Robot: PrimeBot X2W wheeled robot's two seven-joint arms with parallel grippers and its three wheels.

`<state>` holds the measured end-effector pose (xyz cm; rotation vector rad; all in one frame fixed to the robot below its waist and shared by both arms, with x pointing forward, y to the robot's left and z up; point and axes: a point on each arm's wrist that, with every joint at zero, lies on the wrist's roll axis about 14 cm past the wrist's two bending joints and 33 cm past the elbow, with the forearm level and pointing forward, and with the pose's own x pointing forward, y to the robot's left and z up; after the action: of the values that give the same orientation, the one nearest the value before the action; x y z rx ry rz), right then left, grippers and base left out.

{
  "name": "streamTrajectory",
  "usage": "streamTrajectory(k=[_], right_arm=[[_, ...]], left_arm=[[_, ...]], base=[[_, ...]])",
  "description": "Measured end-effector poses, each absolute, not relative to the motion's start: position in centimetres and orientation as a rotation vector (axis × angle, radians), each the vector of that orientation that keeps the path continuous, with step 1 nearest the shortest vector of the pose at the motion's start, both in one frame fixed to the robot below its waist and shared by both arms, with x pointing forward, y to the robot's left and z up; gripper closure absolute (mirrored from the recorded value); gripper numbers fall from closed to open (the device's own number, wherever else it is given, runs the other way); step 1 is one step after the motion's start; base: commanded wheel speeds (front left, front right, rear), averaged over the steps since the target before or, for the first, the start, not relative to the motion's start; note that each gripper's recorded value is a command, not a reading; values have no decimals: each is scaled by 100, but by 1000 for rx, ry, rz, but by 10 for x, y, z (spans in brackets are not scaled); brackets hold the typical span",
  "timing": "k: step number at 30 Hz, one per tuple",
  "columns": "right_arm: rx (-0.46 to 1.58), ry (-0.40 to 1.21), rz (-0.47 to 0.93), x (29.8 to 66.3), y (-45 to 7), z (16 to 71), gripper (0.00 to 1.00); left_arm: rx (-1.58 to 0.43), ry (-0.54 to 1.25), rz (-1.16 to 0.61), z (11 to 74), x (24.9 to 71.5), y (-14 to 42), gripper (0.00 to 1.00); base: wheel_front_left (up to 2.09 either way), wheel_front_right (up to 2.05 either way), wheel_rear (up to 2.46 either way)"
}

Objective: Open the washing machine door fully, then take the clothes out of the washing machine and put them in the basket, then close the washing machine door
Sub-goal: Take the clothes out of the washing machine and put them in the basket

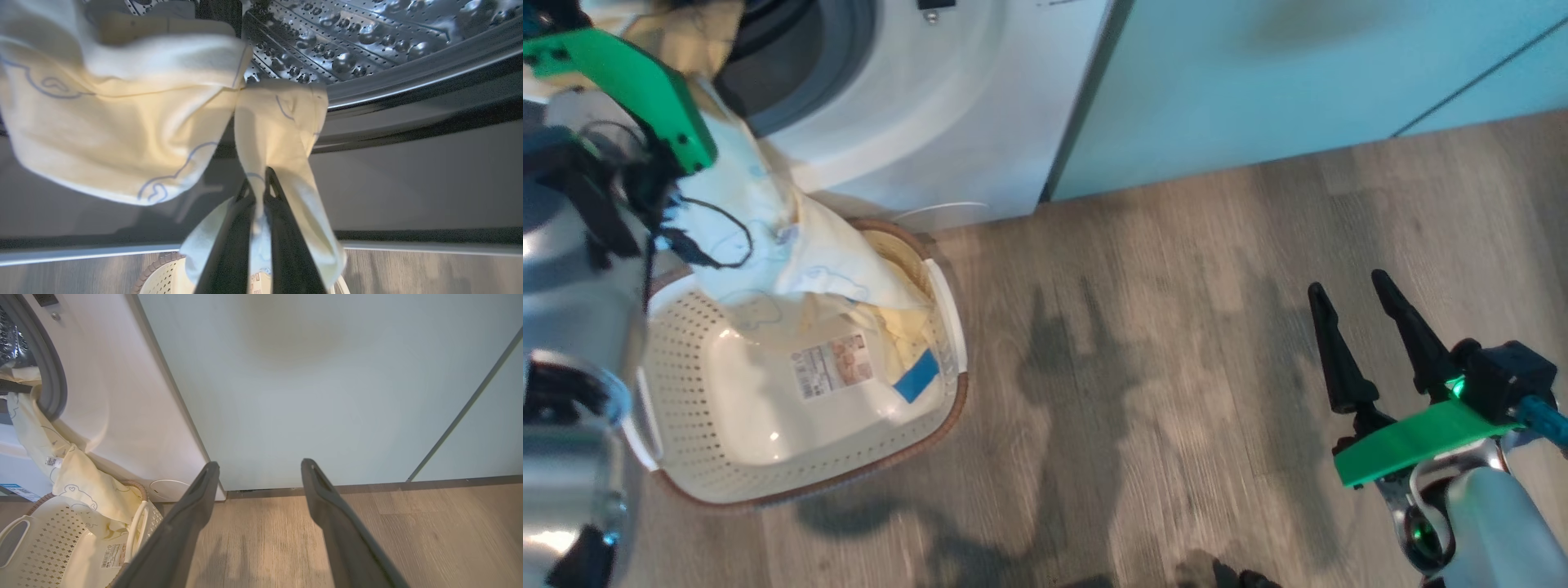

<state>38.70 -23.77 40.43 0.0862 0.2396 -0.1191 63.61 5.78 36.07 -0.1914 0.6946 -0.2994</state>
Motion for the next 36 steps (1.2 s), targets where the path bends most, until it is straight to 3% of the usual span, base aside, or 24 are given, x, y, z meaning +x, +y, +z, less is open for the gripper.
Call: streamTrajectory(k=[16, 28, 36], right_arm=[[96, 180, 0, 393, -207, 423, 0], [87, 149, 68, 395, -191, 434, 0], [80, 169, 66, 393, -193, 427, 0]], left_arm=[[-212, 568, -376, 381, 548, 58, 100], [-256, 723, -319, 336, 456, 86, 100], [-288, 814, -308, 309, 434, 78, 100]], base=[[0, 0, 0], [0, 0, 0], [0, 0, 0]])
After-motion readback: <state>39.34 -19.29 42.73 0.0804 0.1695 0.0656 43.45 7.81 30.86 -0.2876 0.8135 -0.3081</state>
